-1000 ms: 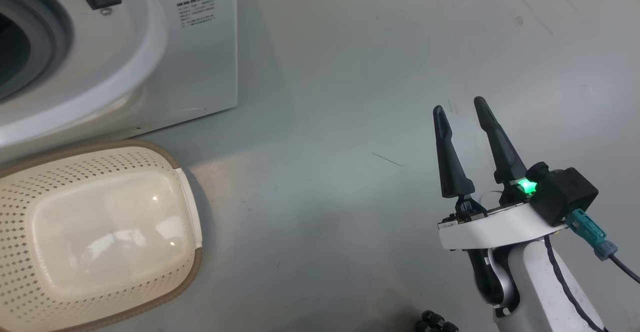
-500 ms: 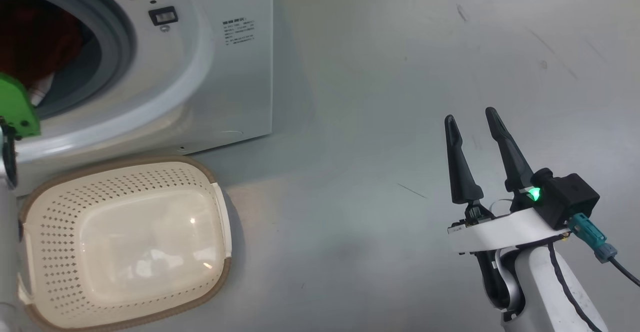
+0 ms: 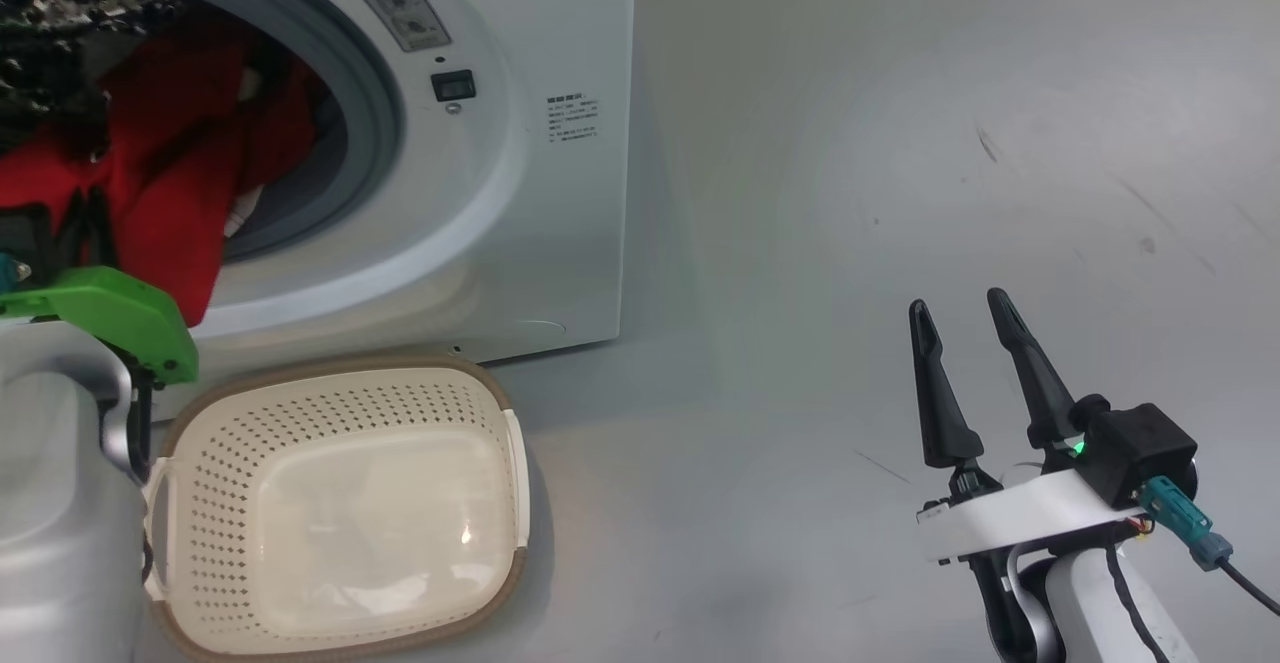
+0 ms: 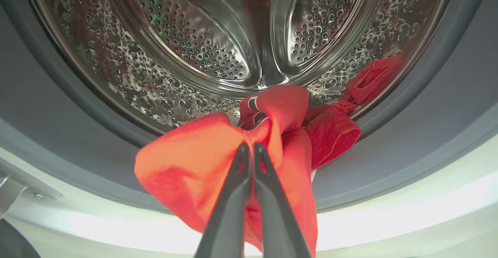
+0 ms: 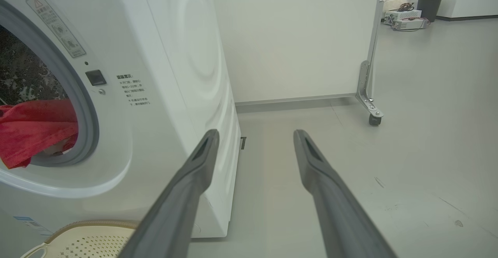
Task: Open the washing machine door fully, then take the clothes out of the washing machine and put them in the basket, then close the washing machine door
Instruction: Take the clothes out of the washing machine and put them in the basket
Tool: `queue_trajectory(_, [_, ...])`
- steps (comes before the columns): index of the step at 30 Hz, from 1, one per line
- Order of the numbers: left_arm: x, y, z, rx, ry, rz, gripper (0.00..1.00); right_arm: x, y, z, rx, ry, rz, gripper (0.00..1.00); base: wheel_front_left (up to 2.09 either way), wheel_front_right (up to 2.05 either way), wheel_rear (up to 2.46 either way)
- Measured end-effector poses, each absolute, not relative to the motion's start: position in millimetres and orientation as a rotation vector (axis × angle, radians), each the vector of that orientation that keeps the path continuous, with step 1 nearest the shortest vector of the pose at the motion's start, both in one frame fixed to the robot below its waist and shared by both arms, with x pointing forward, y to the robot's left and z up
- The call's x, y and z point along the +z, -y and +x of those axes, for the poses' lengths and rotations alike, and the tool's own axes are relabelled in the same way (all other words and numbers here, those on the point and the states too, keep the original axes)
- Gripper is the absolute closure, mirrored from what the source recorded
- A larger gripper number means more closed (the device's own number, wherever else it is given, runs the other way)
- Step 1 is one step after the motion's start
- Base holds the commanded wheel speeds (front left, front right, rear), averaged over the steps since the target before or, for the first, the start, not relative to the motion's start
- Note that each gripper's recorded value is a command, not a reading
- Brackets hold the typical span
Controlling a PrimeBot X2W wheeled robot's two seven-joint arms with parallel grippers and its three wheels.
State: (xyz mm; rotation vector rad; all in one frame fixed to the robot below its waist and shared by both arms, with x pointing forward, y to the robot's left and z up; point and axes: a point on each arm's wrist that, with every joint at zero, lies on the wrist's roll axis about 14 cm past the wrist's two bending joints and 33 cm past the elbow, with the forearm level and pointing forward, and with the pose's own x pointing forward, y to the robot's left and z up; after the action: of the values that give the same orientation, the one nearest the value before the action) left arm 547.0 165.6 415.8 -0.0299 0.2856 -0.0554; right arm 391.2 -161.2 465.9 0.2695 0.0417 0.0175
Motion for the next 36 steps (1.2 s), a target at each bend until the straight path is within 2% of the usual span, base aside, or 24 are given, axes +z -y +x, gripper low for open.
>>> queue_trajectory(23, [438,-188,452,-0.037,-0.204,-0.054,1.00,489,118,372,0.170,0.008,0.287,0.00,0.00,0.00,0.00])
queue_trajectory(28, [463,-195,448,-0.017,-0.121,-0.065,1.00,494,112,370,0.190,0.019,0.289,0.00,0.00,0.00,0.00])
queue_trajectory(36, [565,-208,455,0.012,0.201,-0.040,1.00,494,104,368,0.218,0.017,0.290,0.00,0.00,0.00,0.00])
